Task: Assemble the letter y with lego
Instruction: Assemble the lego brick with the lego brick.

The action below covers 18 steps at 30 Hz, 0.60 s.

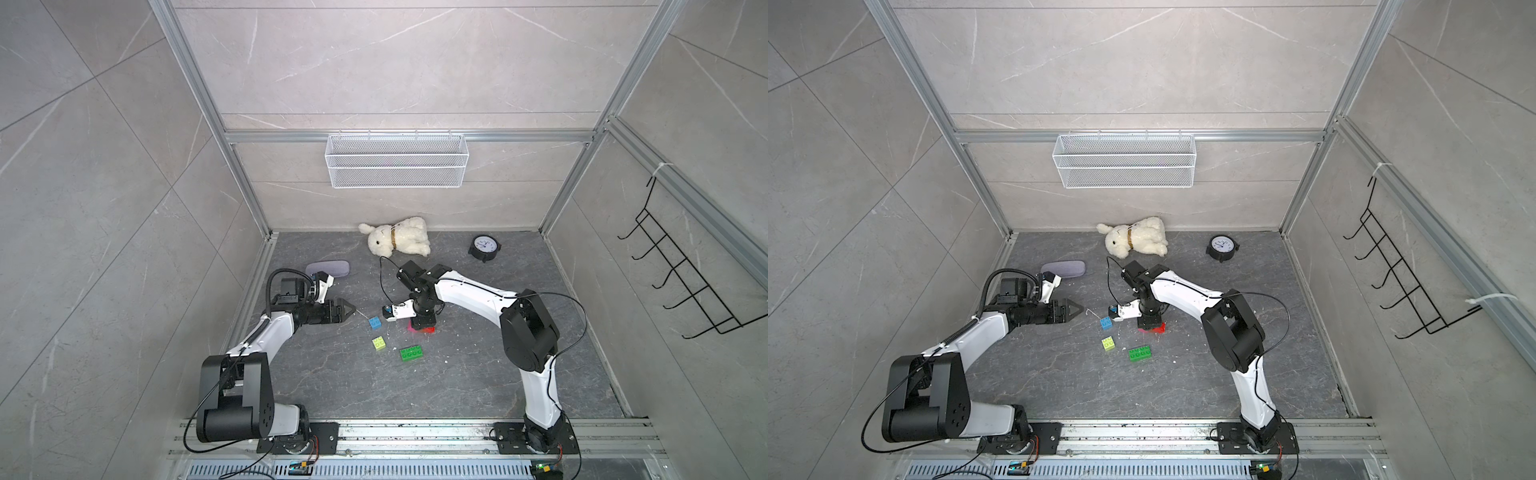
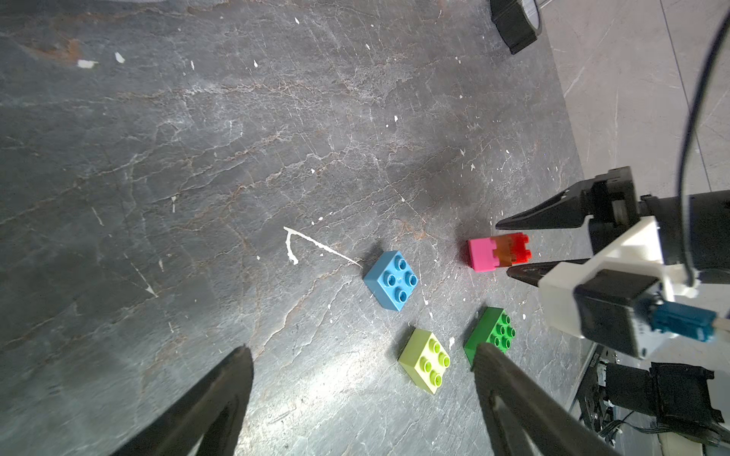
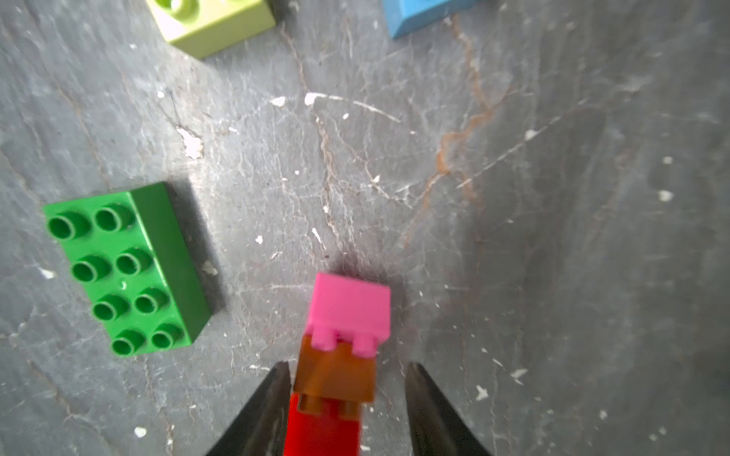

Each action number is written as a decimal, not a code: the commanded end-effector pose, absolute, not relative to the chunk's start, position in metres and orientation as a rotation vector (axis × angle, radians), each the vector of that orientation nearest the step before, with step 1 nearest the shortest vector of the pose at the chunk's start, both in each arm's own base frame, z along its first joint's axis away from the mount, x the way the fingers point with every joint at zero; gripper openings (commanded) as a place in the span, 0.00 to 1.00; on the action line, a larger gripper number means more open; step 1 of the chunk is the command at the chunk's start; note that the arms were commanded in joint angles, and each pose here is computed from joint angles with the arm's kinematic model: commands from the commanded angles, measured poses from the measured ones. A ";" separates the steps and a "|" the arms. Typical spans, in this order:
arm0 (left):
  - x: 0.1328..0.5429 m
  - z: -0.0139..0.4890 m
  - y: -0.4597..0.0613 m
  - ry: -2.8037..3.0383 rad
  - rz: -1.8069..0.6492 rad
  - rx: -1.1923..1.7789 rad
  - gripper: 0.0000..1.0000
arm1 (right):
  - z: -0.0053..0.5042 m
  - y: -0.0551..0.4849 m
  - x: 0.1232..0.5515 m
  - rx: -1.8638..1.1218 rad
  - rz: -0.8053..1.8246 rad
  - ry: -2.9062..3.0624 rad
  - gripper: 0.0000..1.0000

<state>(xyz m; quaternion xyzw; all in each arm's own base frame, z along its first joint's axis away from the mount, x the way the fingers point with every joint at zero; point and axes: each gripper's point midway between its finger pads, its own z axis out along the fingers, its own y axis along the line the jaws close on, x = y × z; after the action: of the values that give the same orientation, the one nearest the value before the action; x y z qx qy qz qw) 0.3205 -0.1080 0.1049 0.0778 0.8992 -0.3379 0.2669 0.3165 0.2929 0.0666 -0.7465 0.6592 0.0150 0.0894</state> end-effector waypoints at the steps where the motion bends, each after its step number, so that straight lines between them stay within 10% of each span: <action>1: 0.321 0.112 -0.110 2.396 -0.907 0.255 0.91 | 0.103 0.288 0.308 -2.145 0.040 1.943 0.53; 18: 0.320 0.109 -0.109 2.398 -0.900 0.257 0.90 | 0.067 0.301 0.229 -2.109 0.138 1.932 0.59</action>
<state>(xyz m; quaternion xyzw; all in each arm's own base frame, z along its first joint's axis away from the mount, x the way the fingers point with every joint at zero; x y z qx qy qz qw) 0.3209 -0.1079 0.1051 0.0783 0.8989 -0.3375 0.2680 0.2189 0.2856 0.0698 -0.7430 0.6592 0.0399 0.1087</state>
